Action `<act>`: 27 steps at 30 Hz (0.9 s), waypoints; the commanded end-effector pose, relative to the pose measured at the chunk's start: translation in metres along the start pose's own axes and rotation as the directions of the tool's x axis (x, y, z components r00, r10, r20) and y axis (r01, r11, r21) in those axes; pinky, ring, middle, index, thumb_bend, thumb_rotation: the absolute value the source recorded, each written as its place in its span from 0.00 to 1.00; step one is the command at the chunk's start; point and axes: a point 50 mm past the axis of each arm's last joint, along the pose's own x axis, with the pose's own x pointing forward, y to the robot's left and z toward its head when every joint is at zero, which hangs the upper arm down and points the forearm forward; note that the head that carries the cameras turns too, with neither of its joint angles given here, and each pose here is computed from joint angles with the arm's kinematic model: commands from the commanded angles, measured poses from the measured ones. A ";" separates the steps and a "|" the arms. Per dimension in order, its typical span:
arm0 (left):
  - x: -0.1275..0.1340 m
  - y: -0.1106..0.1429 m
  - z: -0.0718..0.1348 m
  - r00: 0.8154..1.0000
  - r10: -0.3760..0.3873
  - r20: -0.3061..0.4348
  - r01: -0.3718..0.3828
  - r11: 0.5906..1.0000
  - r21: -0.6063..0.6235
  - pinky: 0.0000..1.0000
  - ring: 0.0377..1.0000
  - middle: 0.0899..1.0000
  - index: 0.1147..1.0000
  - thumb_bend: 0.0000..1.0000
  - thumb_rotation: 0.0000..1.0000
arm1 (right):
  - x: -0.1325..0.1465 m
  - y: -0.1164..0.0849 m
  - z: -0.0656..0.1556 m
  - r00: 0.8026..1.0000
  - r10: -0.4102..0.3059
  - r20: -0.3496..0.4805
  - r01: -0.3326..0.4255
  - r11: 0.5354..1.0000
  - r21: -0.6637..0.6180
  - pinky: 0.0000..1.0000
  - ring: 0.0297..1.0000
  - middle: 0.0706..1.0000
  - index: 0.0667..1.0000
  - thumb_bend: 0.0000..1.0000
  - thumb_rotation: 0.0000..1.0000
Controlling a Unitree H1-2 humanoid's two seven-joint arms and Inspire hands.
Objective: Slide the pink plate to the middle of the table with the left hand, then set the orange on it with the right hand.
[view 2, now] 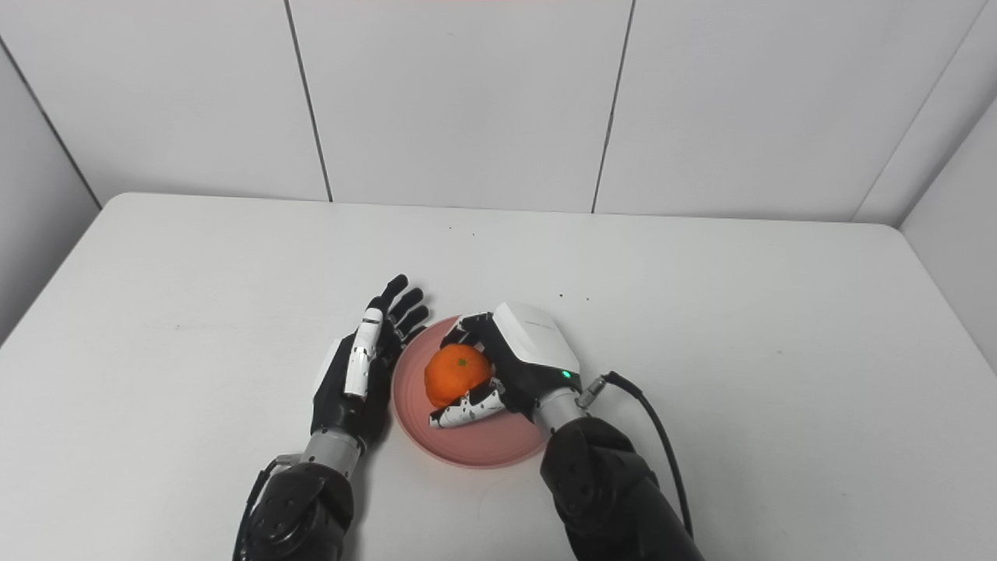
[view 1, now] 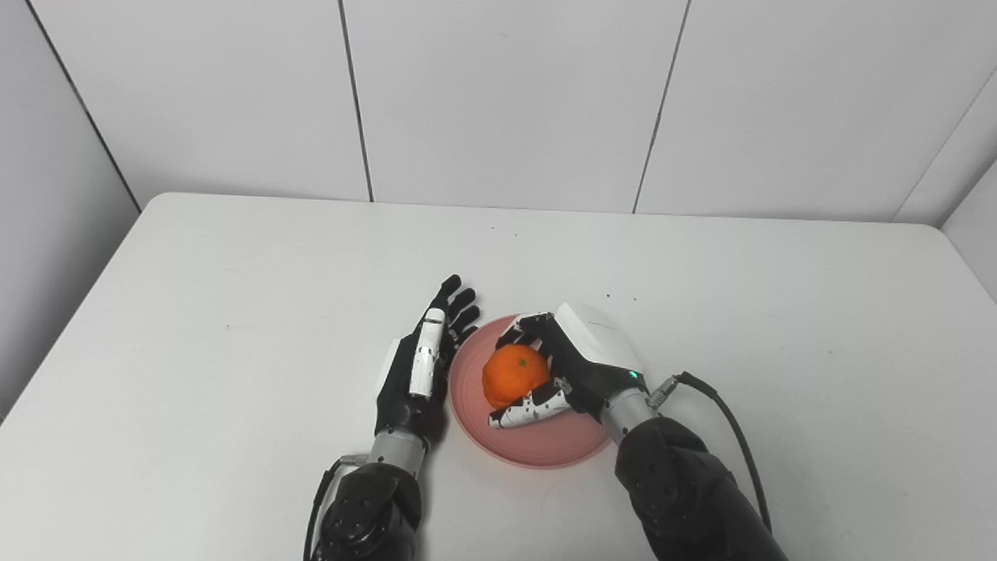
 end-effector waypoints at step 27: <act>-0.001 0.007 0.001 1.000 -0.002 -0.014 0.002 1.000 -0.002 0.91 0.92 0.92 0.90 0.39 1.00 | -0.042 -0.069 0.003 0.934 -0.319 0.163 0.288 0.938 0.192 0.80 0.87 0.90 0.94 1.00 0.69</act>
